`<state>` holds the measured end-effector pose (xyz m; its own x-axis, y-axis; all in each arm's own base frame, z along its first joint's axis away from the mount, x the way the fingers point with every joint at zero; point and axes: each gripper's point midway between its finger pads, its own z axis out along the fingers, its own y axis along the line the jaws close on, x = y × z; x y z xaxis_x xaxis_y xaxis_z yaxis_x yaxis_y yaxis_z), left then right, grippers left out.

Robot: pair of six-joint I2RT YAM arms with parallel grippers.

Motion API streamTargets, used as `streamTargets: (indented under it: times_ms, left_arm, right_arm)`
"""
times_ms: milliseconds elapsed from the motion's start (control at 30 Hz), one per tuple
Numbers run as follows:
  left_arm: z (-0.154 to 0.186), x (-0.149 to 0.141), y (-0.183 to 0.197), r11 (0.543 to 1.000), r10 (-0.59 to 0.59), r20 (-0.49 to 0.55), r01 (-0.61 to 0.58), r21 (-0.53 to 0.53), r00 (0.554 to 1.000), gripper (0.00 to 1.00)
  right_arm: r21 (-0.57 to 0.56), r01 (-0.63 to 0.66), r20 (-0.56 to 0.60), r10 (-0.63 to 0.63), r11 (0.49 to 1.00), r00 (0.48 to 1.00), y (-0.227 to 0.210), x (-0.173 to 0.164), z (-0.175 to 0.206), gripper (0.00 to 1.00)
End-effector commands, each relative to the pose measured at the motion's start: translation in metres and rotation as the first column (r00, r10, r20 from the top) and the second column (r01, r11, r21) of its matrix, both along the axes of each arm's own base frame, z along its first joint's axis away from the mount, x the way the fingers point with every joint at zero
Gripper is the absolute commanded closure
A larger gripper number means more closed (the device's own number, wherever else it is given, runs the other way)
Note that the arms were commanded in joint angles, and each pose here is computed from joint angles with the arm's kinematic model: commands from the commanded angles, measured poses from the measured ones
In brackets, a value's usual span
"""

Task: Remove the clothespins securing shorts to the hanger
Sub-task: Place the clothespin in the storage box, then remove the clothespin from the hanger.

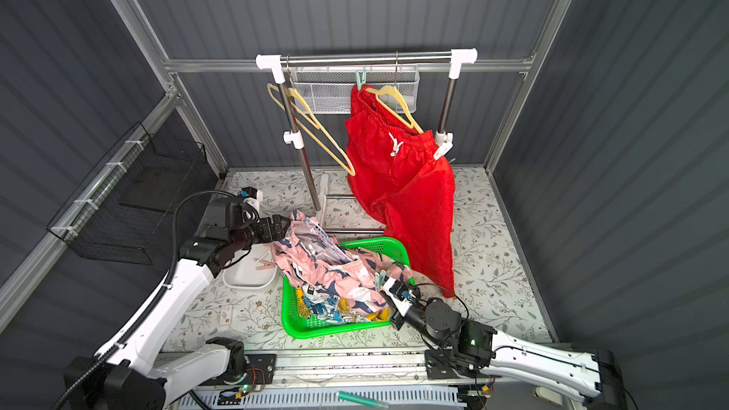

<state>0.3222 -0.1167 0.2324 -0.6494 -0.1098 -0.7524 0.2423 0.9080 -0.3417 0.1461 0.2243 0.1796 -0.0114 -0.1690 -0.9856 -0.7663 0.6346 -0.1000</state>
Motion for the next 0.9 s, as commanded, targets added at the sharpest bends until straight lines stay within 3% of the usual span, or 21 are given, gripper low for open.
streamTargets:
  times_ms: [0, 200, 433, 700, 867]
  left_arm:
    - [0.030, -0.010, -0.026, 0.981, -0.172, 0.150, 0.183, -0.061, 0.974, 0.14]
    - [0.054, -0.028, -0.043, 0.942, -0.285, 0.270, 0.320, -0.097, 0.920, 0.19]
    - [0.080, -0.057, -0.063, 0.870, -0.395, 0.403, 0.477, -0.124, 0.825, 0.23]
    - [0.096, -0.098, -0.105, 0.785, -0.518, 0.509, 0.619, -0.038, 0.687, 0.23]
    - [0.102, -0.105, -0.119, 0.766, -0.525, 0.560, 0.643, -0.017, 0.640, 0.27]
  right_arm:
    - [0.070, 0.017, -0.003, -0.017, 0.997, 1.000, -0.003, 0.001, 0.021, 1.00]
    - [0.086, 0.034, -0.004, -0.034, 0.996, 0.999, -0.009, 0.002, 0.029, 1.00]
    - [0.115, 0.049, -0.022, -0.047, 0.992, 0.999, -0.011, 0.002, 0.036, 1.00]
    - [0.127, 0.043, -0.036, -0.038, 0.991, 0.999, -0.010, 0.002, 0.039, 1.00]
    - [0.135, 0.043, -0.035, -0.039, 0.990, 0.999, -0.010, 0.002, 0.042, 1.00]
